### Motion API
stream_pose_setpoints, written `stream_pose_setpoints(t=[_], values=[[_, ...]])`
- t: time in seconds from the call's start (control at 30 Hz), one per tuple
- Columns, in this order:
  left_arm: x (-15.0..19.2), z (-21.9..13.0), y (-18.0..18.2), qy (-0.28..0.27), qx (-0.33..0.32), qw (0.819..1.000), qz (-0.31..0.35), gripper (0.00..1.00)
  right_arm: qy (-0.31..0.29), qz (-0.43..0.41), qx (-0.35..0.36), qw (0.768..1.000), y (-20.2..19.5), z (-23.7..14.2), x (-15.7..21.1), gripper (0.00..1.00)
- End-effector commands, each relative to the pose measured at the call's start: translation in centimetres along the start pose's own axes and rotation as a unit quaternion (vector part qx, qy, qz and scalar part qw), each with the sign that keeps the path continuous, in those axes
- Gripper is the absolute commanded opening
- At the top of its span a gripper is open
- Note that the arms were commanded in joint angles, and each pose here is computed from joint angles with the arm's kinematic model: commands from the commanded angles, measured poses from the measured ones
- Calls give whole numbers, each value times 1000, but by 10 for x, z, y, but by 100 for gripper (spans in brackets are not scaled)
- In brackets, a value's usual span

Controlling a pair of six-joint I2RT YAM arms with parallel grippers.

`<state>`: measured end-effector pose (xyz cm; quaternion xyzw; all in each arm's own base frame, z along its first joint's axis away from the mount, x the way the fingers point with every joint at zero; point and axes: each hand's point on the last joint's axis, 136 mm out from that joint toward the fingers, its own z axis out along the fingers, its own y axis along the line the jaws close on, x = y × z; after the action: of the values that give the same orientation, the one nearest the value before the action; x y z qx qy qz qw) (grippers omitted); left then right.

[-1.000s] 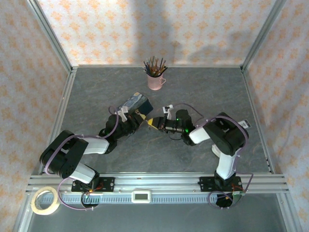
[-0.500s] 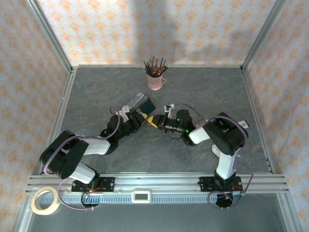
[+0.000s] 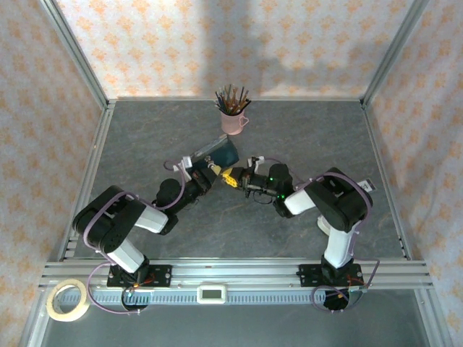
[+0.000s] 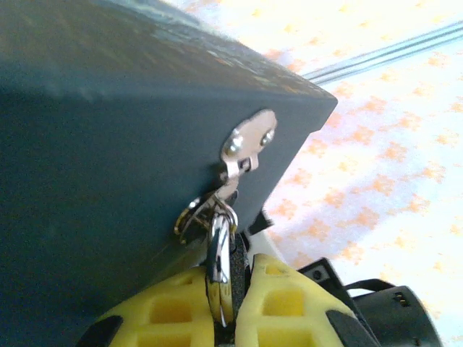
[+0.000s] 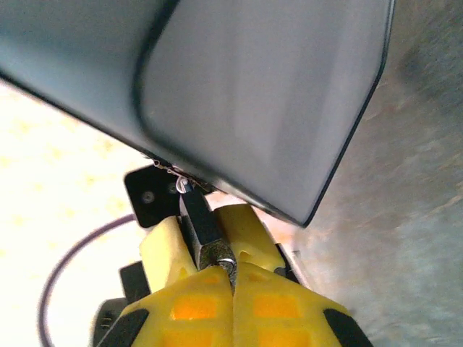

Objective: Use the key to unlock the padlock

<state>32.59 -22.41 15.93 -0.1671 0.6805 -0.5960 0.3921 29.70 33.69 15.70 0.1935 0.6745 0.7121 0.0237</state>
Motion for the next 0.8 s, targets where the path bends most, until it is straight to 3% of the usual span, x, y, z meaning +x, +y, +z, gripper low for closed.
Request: stream_pose_setpoints(t=[0.0,0.07,0.27,0.4,0.77], values=[[31,-6,-35,59,93,992,58,0,54,91,-160,981,76,-10,20,0],[32,-7,-33,54,96,992,61,0,70,135,-181,972,82,-10,24,0],[31,-10,-32,43,118,991,47,0,79,140,-199,967,95,-1,29,0],[30,-9,-32,39,116,991,48,0,69,148,-190,968,84,1,23,0],[27,-6,7,32,13,998,59,0,-9,71,-126,989,31,-12,-1,0]])
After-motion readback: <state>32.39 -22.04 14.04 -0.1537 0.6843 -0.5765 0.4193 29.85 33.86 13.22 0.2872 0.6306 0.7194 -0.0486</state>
